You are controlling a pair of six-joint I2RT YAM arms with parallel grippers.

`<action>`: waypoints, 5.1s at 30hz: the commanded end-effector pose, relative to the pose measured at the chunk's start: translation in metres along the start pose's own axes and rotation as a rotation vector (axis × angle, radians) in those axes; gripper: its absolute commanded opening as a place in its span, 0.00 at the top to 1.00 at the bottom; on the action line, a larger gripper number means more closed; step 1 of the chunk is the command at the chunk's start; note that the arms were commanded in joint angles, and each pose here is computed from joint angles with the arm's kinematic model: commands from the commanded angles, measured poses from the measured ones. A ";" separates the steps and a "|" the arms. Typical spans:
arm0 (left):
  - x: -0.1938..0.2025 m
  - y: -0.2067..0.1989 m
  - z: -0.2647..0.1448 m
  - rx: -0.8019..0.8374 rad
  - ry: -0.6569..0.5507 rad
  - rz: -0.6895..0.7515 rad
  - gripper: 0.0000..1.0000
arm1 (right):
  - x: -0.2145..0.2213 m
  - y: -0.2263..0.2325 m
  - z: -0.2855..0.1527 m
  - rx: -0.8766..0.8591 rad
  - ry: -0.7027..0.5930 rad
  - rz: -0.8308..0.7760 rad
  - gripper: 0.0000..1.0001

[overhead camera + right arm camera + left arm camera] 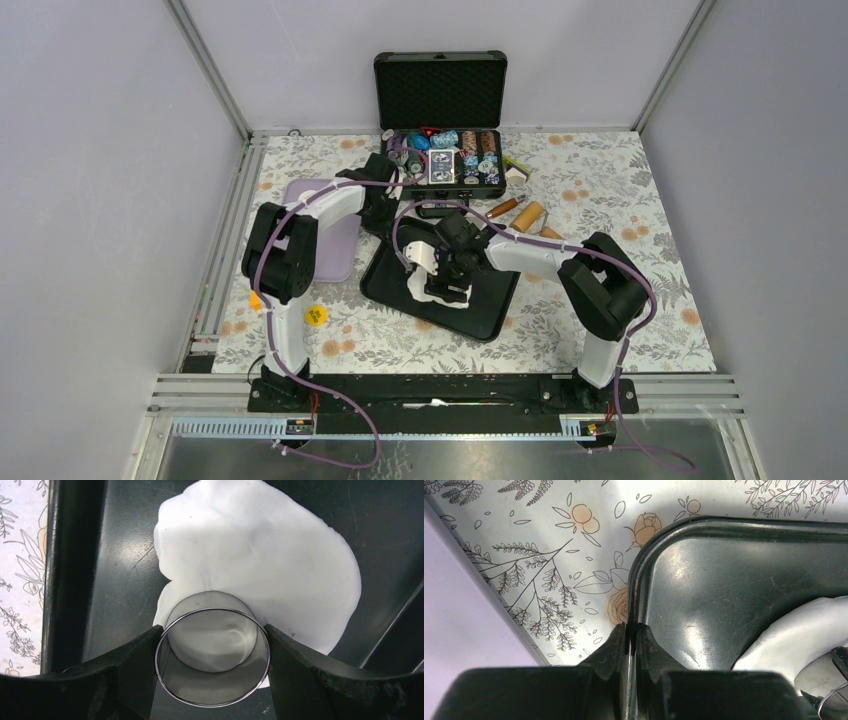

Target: Roll out the dumpling wrappers from the dough

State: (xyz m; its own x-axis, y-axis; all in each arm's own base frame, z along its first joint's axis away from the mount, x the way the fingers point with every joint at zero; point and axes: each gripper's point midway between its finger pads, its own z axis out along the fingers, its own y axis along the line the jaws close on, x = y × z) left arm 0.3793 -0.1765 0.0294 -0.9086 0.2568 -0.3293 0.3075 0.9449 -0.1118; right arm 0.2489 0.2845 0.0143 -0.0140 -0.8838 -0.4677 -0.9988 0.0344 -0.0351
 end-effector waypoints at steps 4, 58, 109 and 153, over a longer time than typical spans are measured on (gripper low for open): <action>0.005 0.008 -0.015 -0.065 -0.002 -0.015 1.00 | 0.047 0.011 0.007 0.056 0.177 0.201 0.60; -0.012 -0.013 -0.041 -0.032 -0.069 0.068 0.74 | -0.063 -0.069 -0.129 0.257 -0.125 0.012 0.00; 0.010 0.011 -0.146 0.283 -0.170 0.196 0.01 | 0.166 -0.201 -0.053 -0.066 0.137 0.118 0.73; -0.103 -0.189 -0.251 0.739 -0.427 0.515 0.01 | 0.043 -0.099 -0.260 0.515 -0.056 -0.620 1.00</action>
State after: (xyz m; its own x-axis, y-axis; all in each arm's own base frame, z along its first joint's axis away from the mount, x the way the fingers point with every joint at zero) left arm 0.3600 -0.2963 0.3088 -0.5358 0.3683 -0.7598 0.8165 0.4553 -0.3551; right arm 0.3409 0.0746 0.2058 0.4259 -0.8975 -0.1148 -0.7432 -0.2747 -0.6100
